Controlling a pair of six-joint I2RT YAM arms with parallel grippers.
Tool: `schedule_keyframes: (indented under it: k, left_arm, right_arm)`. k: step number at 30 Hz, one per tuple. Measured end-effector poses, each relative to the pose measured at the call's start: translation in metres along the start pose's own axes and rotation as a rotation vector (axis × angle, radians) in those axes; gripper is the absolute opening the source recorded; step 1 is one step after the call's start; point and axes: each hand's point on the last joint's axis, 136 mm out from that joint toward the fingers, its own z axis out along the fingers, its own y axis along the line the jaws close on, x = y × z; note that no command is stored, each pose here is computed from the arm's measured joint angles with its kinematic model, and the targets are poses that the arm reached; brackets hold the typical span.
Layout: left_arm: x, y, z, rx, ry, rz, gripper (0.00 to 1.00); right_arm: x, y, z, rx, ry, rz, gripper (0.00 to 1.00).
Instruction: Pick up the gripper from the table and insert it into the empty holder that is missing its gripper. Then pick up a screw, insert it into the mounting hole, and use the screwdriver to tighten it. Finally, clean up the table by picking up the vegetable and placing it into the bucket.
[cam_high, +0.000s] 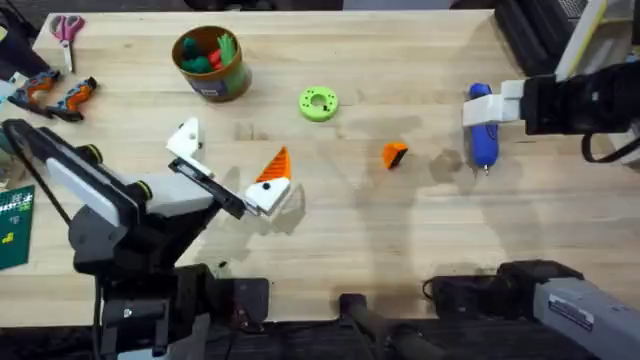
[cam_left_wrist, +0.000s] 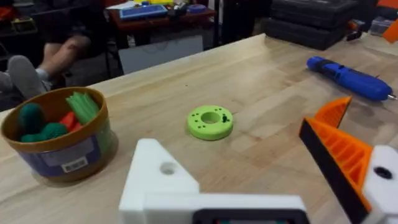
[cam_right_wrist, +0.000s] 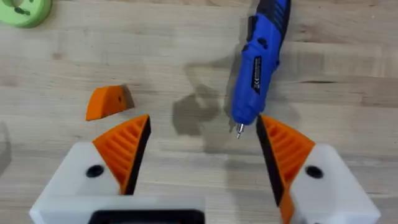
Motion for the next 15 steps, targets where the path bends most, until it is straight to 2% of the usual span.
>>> schedule_keyframes:
  k: [7,15]
  left_arm:
    - [0.004,-0.013,0.002,0.066,0.013,-0.051,0.986]
    - [0.005,-0.050,-0.002,0.266,0.028,-0.109,0.985]
  right_arm:
    - [0.000,0.000,0.000,0.000,0.000,0.000,0.993]
    - [0.000,0.000,0.000,0.000,0.000,0.000,0.993]
